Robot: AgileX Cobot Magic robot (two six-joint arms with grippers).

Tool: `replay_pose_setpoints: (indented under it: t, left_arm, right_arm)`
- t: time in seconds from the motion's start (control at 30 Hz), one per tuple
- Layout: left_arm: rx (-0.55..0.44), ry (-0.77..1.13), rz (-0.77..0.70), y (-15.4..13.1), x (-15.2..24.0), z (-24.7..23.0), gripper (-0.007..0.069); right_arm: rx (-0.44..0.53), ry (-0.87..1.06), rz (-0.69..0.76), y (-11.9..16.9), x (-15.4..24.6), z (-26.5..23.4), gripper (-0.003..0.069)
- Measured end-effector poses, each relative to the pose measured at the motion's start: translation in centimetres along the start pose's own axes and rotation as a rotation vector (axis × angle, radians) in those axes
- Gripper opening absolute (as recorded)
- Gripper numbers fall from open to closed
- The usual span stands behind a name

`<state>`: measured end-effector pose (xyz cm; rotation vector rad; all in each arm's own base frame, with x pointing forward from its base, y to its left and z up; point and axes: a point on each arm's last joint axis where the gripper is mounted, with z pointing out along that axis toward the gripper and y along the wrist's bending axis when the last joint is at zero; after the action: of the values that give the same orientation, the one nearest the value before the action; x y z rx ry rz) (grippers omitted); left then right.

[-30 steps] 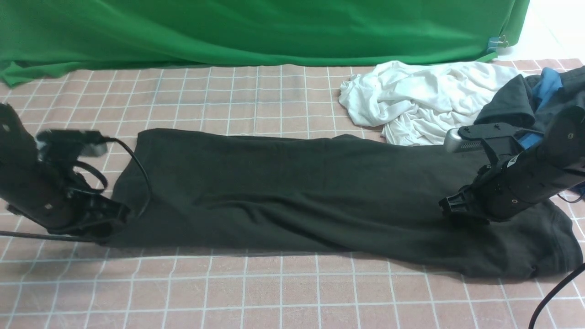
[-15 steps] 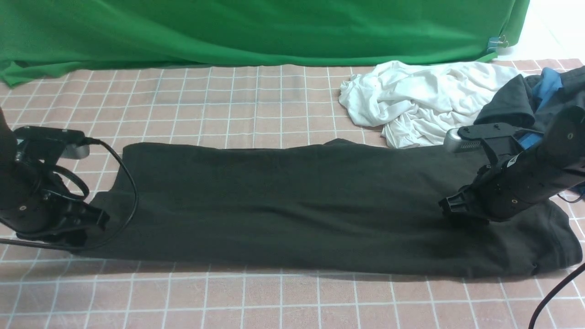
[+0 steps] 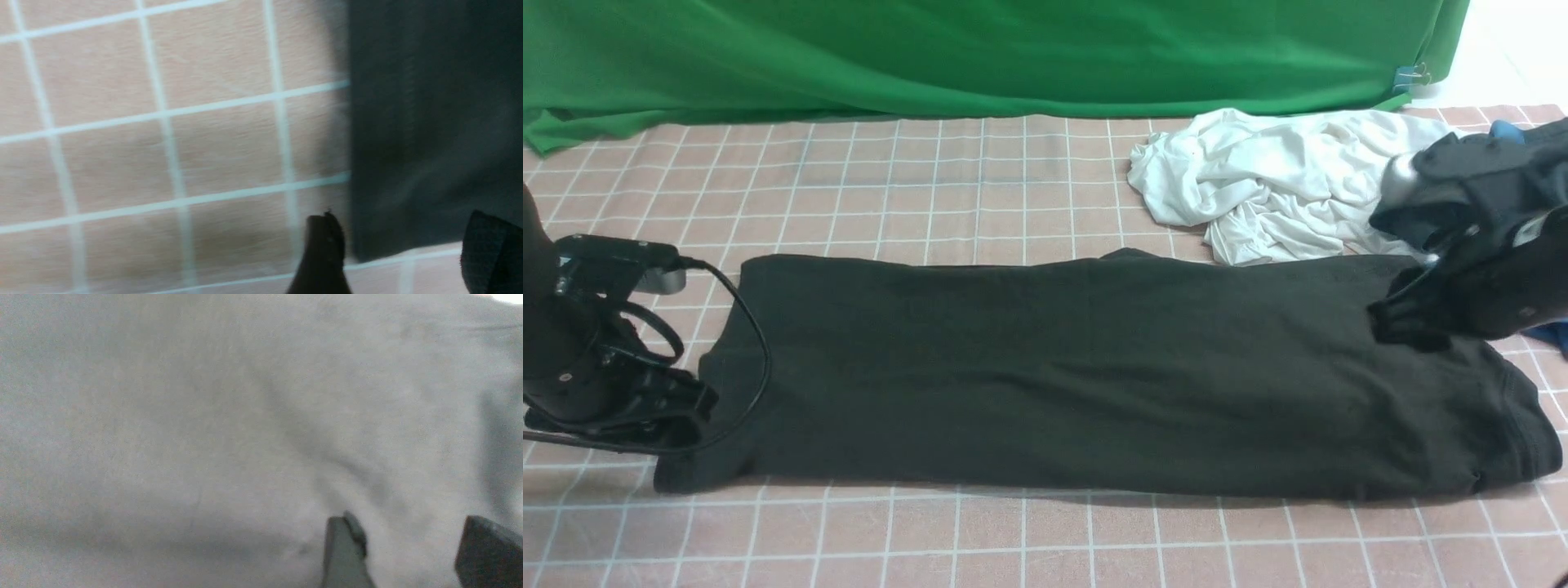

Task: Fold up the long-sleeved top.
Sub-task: Use the right arm to clamp the right edge of the fabric

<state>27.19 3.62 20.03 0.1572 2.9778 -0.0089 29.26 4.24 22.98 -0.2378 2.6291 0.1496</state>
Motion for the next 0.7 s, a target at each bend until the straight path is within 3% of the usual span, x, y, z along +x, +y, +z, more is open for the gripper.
replay_pose_setpoints:
  t: [0.1, 0.13, 0.2, 0.27, 0.33, 0.5, 0.7]
  left_arm:
    - [0.055, -0.069, -0.029, -0.8, -0.2, -1.1, 0.0433]
    - [0.09, -0.13, -0.01, -1.7, -0.3, -2.3, 0.0395]
    - [0.111, -0.199, 0.04, -3.1, -0.4, -3.7, 0.0314]
    - [0.125, -0.309, 0.154, -5.9, 0.1, -6.6, 0.0157]
    - [0.143, -0.417, 0.274, -8.2, 1.3, -9.3, 0.0055]
    - [0.187, -0.581, 0.464, -11.6, 4.4, -13.6, 0.0022]
    - [0.202, -0.726, 0.581, -12.9, 6.5, -16.3, 0.0021]
  right_arm:
    - [0.03, -0.011, 0.024, -0.2, 0.0, -0.7, 0.0467]
    - [0.047, -0.006, 0.047, -0.5, 0.1, -0.8, 0.0501]
    - [0.06, 0.008, 0.08, -0.9, 0.2, -0.7, 0.053]
    - [0.081, 0.051, 0.135, -1.8, 0.7, -0.7, 0.0564]
    - [0.108, 0.088, 0.217, -3.4, 1.2, -0.7, 0.0583]
    - [0.156, 0.142, 0.37, -6.5, 2.3, -1.2, 0.0595]
    - [0.179, 0.22, 0.45, -8.4, 3.4, -0.8, 0.0597]
